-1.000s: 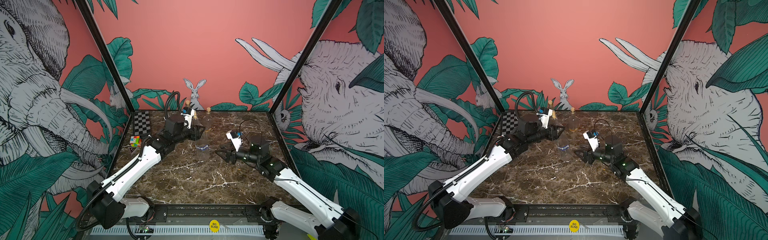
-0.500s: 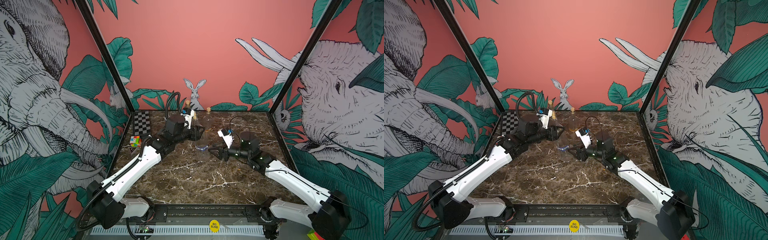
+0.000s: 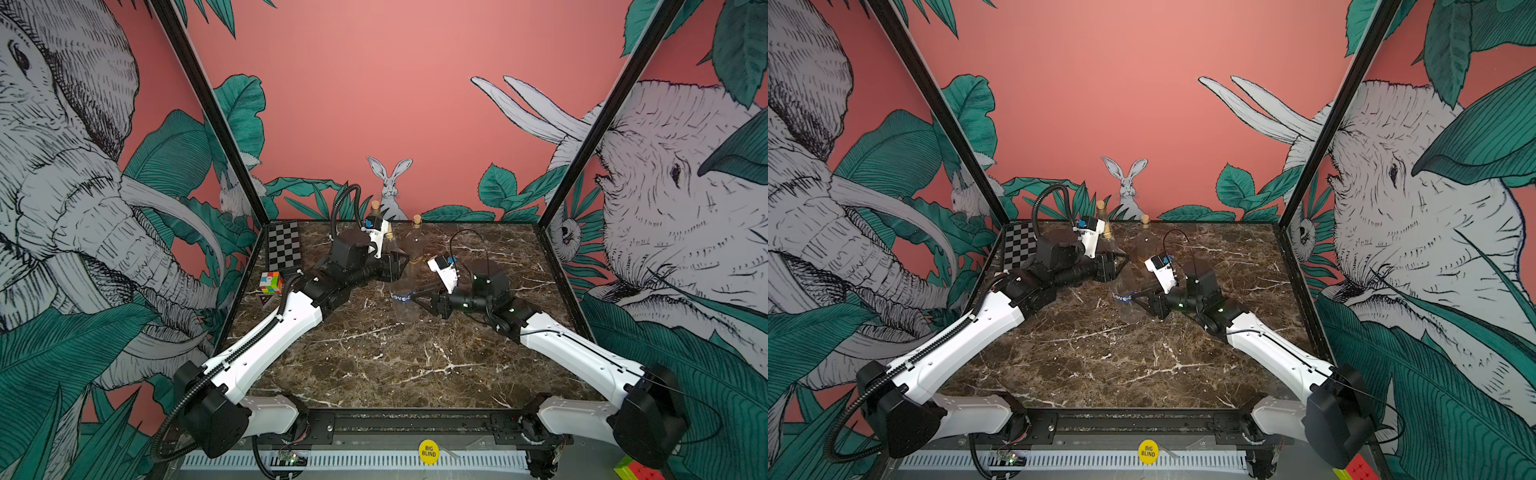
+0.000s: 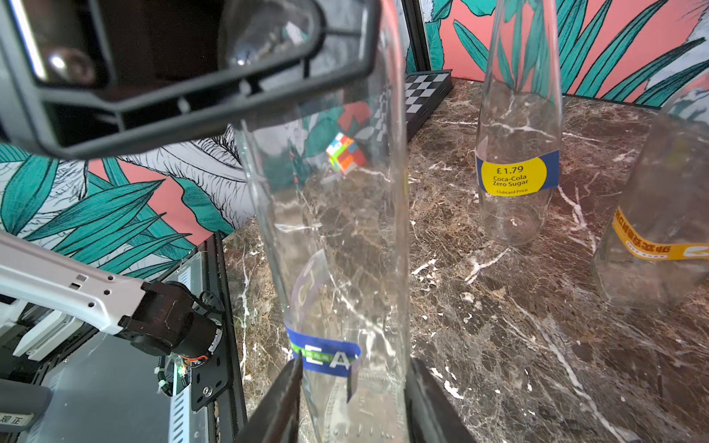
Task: Remove the label from the bottle
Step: Tear open the label from the bottle.
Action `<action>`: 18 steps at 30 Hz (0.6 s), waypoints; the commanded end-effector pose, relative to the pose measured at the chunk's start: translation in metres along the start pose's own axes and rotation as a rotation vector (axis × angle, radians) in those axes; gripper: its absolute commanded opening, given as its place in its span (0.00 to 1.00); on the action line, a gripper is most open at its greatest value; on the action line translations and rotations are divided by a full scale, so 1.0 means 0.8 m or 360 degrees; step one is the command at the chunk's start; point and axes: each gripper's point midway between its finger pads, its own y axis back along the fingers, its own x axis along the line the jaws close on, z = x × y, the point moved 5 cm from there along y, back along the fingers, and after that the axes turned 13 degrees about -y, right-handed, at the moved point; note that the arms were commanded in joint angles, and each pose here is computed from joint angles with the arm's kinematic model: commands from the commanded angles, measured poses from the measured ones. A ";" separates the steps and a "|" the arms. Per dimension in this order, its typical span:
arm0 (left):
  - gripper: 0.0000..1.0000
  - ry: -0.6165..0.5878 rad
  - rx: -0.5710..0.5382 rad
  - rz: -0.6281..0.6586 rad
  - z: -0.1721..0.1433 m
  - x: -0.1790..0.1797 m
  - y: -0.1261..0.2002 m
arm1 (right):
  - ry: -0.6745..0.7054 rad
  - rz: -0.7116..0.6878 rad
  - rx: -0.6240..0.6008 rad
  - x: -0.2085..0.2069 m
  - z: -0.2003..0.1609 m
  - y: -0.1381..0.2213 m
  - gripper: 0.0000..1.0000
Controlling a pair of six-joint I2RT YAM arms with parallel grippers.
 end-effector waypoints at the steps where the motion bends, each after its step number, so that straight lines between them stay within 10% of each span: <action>1: 0.00 -0.0022 -0.0222 -0.0081 0.046 -0.020 0.032 | 0.0058 0.0063 -0.0067 0.014 0.016 0.000 0.40; 18: 0.00 -0.0021 -0.0227 -0.0118 0.045 -0.025 0.030 | 0.0054 0.0060 -0.0050 0.011 0.011 -0.004 0.26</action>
